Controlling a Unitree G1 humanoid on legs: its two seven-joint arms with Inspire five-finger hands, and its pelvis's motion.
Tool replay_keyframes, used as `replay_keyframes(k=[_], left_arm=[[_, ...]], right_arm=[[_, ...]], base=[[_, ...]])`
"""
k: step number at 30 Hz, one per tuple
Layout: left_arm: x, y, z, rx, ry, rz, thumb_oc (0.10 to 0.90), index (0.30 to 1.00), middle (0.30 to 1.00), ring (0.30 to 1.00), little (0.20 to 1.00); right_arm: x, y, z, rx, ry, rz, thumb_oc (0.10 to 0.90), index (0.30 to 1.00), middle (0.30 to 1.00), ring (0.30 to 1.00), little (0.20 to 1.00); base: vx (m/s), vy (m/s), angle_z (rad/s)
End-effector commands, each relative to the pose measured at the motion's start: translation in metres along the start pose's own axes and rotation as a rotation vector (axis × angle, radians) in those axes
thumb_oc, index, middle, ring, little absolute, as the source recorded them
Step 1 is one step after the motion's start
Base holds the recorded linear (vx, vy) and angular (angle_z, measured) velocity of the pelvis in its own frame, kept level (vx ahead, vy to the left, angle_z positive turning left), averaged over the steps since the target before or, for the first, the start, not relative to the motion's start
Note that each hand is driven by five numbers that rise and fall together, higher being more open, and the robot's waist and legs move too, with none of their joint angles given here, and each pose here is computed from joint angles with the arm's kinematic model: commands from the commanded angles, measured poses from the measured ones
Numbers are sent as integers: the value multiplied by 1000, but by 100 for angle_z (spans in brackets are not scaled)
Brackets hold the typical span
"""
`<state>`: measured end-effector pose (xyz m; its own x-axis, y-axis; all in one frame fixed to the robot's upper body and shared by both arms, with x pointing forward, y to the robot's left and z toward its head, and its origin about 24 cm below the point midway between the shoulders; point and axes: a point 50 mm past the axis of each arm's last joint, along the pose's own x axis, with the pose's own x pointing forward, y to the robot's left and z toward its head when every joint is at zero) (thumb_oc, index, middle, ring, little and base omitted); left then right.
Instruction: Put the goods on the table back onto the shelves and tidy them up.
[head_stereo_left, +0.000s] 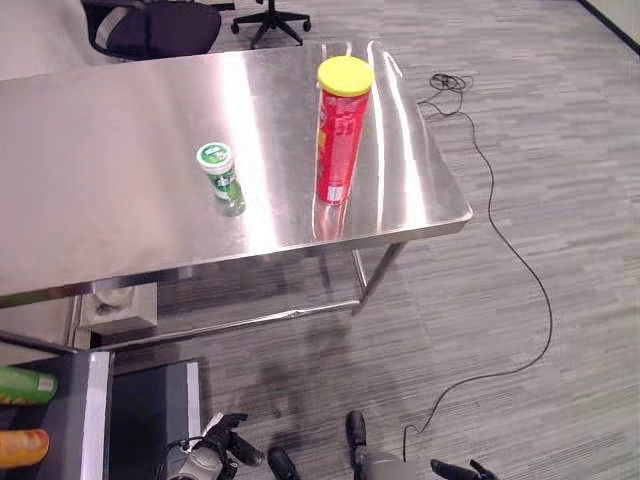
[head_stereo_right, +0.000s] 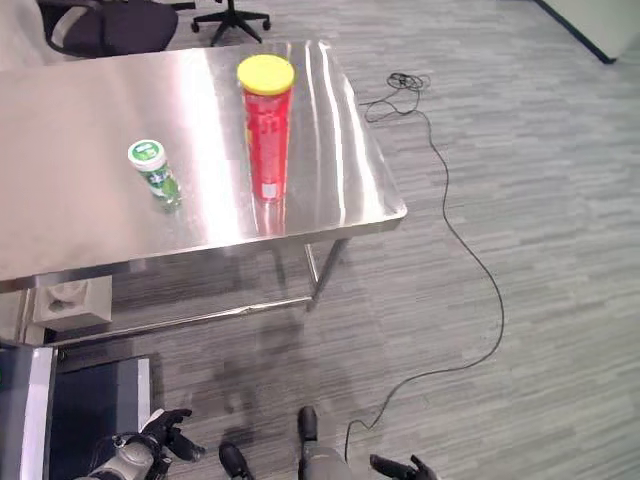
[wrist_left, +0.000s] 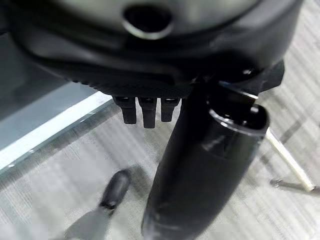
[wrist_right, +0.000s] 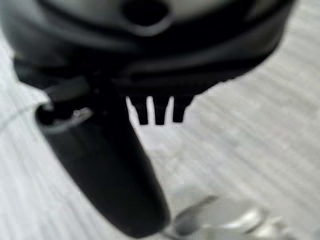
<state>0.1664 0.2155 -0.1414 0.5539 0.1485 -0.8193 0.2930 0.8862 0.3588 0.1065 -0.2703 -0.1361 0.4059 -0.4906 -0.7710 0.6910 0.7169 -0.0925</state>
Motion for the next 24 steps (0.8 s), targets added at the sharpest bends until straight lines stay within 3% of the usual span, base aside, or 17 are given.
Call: replay_keyframes(k=[1,2,12,14,16,17,24], left_arm=[[4,8,32,87,-116,37,800,900,900,900,900],[3,-2,38,133,-158,8,800,900,900,900,900],[1,-17,20,-11,-81,-2,800,900,900,900,900],[0,-20,12,-30,-52,-6,800,900,900,900,900],[0,-21,11,-33,-48,-9,800,900,900,900,900],[-1,-22,7,-29,-39,-11,800,900,900,900,900],[-2,-27,5,-22,-30,-42,800,900,900,900,900]], right_arm=[[1,-28,70,57,-327,-159,800,900,900,900,900],[-7,-38,96,52,-463,-199,800,900,900,900,900],[-59,-57,190,-14,-949,-383,800,900,900,900,900],[-91,-65,221,-15,-1148,-455,800,900,900,900,900],[-102,-70,229,-29,-1209,-497,800,900,900,900,900],[-127,-71,251,-56,-1352,-541,800,900,900,900,900],[-184,-46,288,-49,-1663,-394,800,900,900,900,900]], base=[[148,-41,28],[164,-64,10],[71,-90,3],[63,-64,0],[66,-67,1],[71,-71,0],[38,-64,6]])
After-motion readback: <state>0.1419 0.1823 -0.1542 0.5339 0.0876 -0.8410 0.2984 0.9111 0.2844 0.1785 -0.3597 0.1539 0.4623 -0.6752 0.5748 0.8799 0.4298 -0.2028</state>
